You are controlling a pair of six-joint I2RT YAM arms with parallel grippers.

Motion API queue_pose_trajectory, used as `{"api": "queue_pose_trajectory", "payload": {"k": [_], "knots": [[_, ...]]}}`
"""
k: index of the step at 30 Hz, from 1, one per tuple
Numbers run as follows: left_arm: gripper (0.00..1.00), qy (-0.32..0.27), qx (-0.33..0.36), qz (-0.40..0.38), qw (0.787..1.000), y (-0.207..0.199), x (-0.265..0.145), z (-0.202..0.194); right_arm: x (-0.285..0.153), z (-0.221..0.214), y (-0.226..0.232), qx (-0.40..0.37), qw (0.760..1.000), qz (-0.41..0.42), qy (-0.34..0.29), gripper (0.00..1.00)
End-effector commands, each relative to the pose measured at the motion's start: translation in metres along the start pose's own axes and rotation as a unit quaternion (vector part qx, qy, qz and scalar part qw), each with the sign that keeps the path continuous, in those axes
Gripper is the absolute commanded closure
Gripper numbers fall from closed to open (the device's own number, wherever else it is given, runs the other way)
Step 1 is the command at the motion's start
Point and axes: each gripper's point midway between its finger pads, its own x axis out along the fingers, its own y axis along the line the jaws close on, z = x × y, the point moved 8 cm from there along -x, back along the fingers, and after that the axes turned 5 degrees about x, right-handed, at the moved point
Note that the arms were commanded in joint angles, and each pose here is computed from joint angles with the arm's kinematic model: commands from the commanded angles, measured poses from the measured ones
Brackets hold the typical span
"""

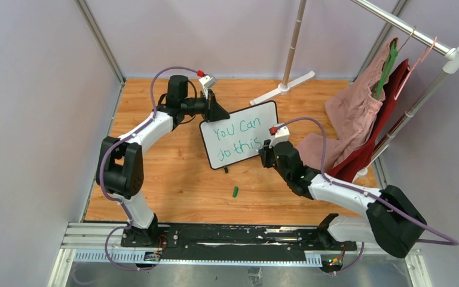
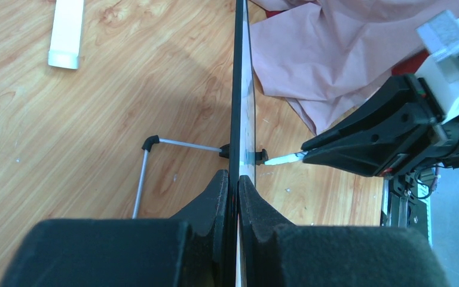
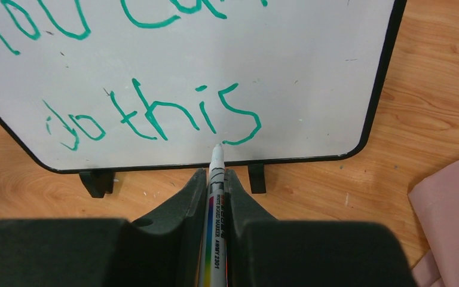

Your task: Write a sentence on the whiteboard

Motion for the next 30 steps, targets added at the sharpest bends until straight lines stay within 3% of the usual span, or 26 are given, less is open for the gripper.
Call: {"api": "queue_pose_trajectory", "payload": {"k": [1,13,30], "knots": [[1.0,0.056,-0.043,-0.003,0.997,-0.007,0.01,-0.032,-0.017,0.013,0.004,-0.003,1.0,0.018,-0.012,1.0],[1.0,0.059,-0.044,0.0,0.997,-0.006,0.011,-0.032,-0.05,0.012,-0.02,-0.023,0.998,-0.011,-0.055,1.0],[1.0,0.062,-0.048,0.003,0.997,-0.004,0.012,-0.036,-0.028,0.038,-0.024,0.04,0.987,-0.035,-0.15,1.0]]}}
